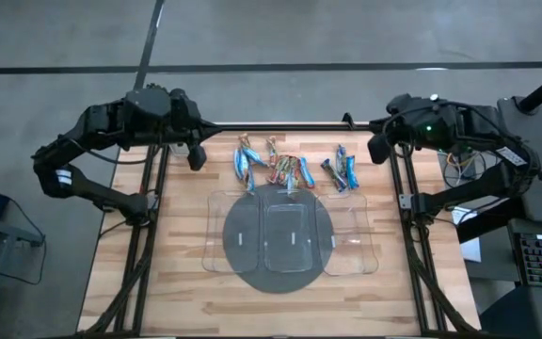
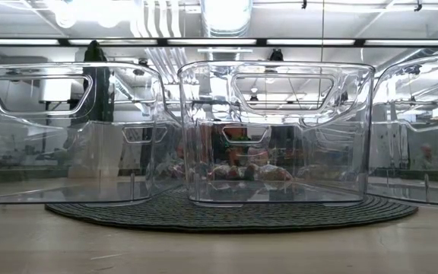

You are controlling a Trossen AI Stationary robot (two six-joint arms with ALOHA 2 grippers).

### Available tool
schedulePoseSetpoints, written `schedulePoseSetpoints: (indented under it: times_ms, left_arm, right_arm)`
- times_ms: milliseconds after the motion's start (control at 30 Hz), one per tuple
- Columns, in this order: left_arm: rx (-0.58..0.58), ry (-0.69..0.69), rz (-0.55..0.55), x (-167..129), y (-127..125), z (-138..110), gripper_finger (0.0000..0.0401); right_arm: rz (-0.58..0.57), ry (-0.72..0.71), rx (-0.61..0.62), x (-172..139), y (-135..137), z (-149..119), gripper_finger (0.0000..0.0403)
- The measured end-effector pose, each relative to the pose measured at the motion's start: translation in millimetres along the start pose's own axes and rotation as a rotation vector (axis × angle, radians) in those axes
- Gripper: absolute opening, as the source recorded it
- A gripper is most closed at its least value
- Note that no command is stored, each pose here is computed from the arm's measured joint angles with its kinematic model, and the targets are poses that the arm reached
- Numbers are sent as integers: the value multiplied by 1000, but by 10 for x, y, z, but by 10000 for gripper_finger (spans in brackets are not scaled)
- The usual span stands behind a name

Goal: Pick and place Granola Bars by type
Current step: Put the red granola bar into the left transparent bin

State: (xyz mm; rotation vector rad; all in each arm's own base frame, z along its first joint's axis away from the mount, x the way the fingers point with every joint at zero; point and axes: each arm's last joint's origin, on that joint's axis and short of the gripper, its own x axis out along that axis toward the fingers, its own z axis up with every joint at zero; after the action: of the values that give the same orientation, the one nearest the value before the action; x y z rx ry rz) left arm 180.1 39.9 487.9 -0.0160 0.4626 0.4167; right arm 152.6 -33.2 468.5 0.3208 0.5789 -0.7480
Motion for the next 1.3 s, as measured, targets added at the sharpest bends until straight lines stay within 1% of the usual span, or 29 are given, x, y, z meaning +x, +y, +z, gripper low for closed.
schedulePoseSetpoints:
  times_ms: [200, 367, 433, 533, 700, 867, 1033, 1100, 1300]
  left_arm:
    - [2, 0, 0, 0, 0, 0, 0]
    - [-17, 11, -2, 0, 0, -10, 0]
    - [-24, 21, -2, 0, 0, -20, 0]
    - [-31, 37, -1, -6, 2, -38, 0]
    - [-39, 73, 1, -10, 4, -74, 0]
    - [-39, 78, 2, -12, 5, -79, 0]
    - [-39, 78, 2, -12, 5, -79, 0]
    - [-39, 78, 2, -12, 5, -79, 0]
    - [-37, 86, -4, -13, 2, -87, 0]
  right_arm:
    - [-30, 33, 60, 67, -8, 2, 139]
    - [-84, 57, 126, 190, -32, 40, 203]
    - [-109, 68, 141, 260, -43, 62, 223]
    - [-162, 98, 196, 405, -63, 96, 250]
    - [-274, 219, 242, 679, -128, 94, 289]
    - [-355, 313, 231, 930, -158, 91, 306]
    - [-411, 372, 239, 1204, -190, 107, 300]
    - [-418, 420, 246, 1340, -218, 92, 297]
    - [-430, 575, 234, 1775, -396, -109, 293]
